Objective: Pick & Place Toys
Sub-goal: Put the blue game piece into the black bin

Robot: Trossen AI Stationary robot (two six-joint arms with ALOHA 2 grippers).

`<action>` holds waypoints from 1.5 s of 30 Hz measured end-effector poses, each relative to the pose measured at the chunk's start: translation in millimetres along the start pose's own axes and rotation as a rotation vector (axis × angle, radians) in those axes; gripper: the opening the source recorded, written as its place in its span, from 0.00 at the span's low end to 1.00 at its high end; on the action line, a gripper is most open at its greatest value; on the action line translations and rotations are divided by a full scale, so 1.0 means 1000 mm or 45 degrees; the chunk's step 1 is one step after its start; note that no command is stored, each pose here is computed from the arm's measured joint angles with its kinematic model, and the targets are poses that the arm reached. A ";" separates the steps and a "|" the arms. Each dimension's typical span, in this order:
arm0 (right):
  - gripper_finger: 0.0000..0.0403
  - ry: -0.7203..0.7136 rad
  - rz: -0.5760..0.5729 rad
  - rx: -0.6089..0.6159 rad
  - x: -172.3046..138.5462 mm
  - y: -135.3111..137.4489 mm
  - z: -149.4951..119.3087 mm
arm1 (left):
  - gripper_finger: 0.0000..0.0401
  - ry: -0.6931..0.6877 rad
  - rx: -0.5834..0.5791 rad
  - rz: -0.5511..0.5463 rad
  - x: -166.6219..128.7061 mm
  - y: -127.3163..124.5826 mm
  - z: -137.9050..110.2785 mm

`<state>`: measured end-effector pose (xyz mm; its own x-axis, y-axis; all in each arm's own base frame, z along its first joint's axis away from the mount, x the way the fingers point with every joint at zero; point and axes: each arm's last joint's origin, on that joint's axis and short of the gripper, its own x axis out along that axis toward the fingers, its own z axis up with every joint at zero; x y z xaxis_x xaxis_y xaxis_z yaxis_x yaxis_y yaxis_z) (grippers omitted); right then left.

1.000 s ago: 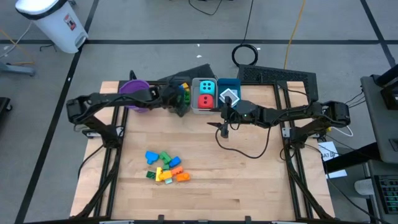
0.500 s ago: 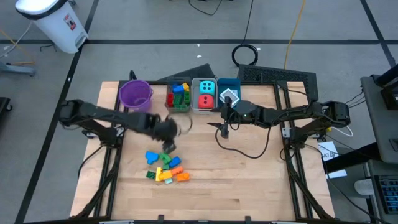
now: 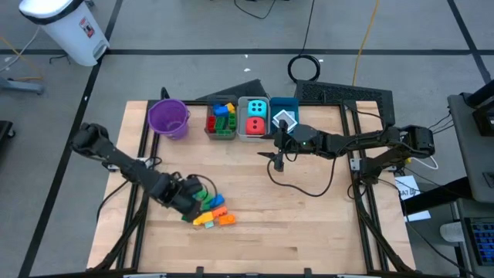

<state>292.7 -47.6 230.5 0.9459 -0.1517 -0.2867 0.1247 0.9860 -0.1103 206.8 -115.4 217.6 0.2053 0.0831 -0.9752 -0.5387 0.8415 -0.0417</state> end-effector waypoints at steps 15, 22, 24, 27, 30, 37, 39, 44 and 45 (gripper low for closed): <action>0.64 -0.038 -0.004 0.000 0.000 0.000 0.003 | 0.77 -0.031 0.181 0.118 0.041 0.018 -0.027; 0.64 -0.017 -0.002 0.000 0.000 0.000 0.001 | 0.75 -0.058 0.433 0.100 0.053 0.019 -0.029; 0.64 -0.017 -0.002 0.001 0.000 0.000 0.001 | 0.73 -0.049 0.434 0.116 0.056 0.022 -0.031; 0.64 -0.017 -0.002 0.001 0.000 0.000 0.001 | 0.70 -0.037 0.426 0.130 0.061 0.026 -0.034; 0.64 -0.018 -0.002 0.001 0.000 0.000 0.001 | 0.66 -0.046 0.421 0.118 0.068 0.029 -0.036; 0.64 -0.018 -0.003 0.001 0.000 0.000 0.001 | 0.52 -0.082 0.373 0.063 0.077 0.032 -0.040; 0.64 -0.018 -0.002 0.001 0.000 0.000 0.001 | 0.46 -0.078 0.354 0.061 0.078 0.033 -0.041; 0.64 -0.020 -0.002 0.001 0.000 0.000 0.002 | 0.41 -0.078 0.315 0.059 0.078 0.032 -0.040; 0.64 -0.019 -0.002 0.001 0.000 0.000 0.001 | 0.41 -0.078 0.305 0.059 0.078 0.032 -0.040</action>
<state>293.0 -47.7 231.8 0.9502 -0.1523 -0.2720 0.1265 0.9858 -0.1101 172.3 -103.2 131.2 0.2380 0.1510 -0.9595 -0.3415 0.9378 0.0628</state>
